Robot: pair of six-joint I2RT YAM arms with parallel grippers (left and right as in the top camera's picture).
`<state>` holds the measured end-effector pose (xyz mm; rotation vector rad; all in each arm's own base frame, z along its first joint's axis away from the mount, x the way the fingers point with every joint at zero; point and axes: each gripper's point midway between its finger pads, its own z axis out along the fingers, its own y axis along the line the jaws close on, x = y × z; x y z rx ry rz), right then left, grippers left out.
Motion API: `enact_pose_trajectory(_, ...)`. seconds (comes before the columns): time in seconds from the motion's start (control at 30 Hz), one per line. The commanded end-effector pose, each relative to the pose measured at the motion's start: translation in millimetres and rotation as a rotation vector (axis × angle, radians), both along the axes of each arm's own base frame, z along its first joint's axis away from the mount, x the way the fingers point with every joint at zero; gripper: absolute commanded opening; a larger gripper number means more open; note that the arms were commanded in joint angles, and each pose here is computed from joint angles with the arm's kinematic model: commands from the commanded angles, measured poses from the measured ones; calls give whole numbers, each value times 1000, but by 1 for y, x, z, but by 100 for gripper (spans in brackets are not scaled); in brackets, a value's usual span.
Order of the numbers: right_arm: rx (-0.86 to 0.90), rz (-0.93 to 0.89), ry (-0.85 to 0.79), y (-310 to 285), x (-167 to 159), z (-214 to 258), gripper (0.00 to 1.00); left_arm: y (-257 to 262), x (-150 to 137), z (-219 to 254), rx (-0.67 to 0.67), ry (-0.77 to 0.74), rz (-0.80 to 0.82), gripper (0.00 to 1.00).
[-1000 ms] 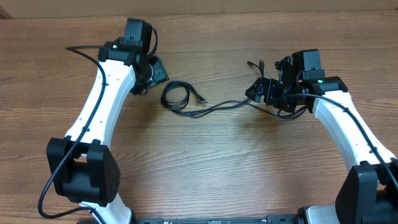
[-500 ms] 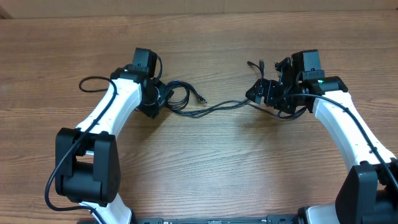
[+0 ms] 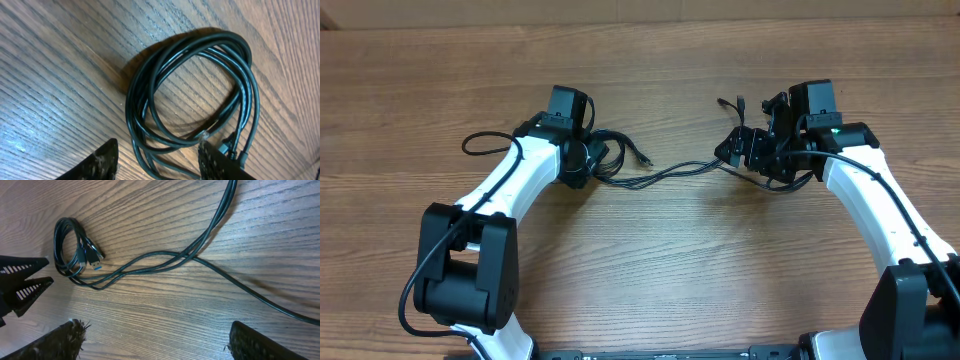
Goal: Untangle cables
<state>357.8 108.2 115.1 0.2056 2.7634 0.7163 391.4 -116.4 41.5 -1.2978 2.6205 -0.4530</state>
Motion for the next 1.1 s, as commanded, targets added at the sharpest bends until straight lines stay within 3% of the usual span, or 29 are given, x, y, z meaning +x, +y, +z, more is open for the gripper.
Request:
enact_pose_trajectory(0.0, 13, 6, -45, 1, 4, 15, 91, 4, -4, -6, 35, 14, 32, 47)
enact_pose_trajectory(0.37, 12, 6, -42, 1, 3, 15, 91, 4, -10, -29, 49, 73, 35, 52)
enact_pose_trajectory(0.6, 12, 6, -42, 1, 3, 15, 91, 5, -16, -44, 63, 117, 29, 49)
enact_pose_trajectory(0.67, 12, 6, -41, 1, 3, 15, 91, 4, -19, -50, 60, 140, 27, 39)
enact_pose_trajectory(0.77, 12, 6, -38, 0, 2, 14, 91, 3, -19, -52, 54, 143, 10, 9)
enact_pose_trajectory(0.8, 12, 6, -38, 0, 2, 14, 91, 2, -18, -50, 52, 136, 9, 4)
enact_pose_trajectory(1.07, 22, 11, -39, 2, 2, 15, 95, -16, 19, -2, 46, -31, -233, 4)
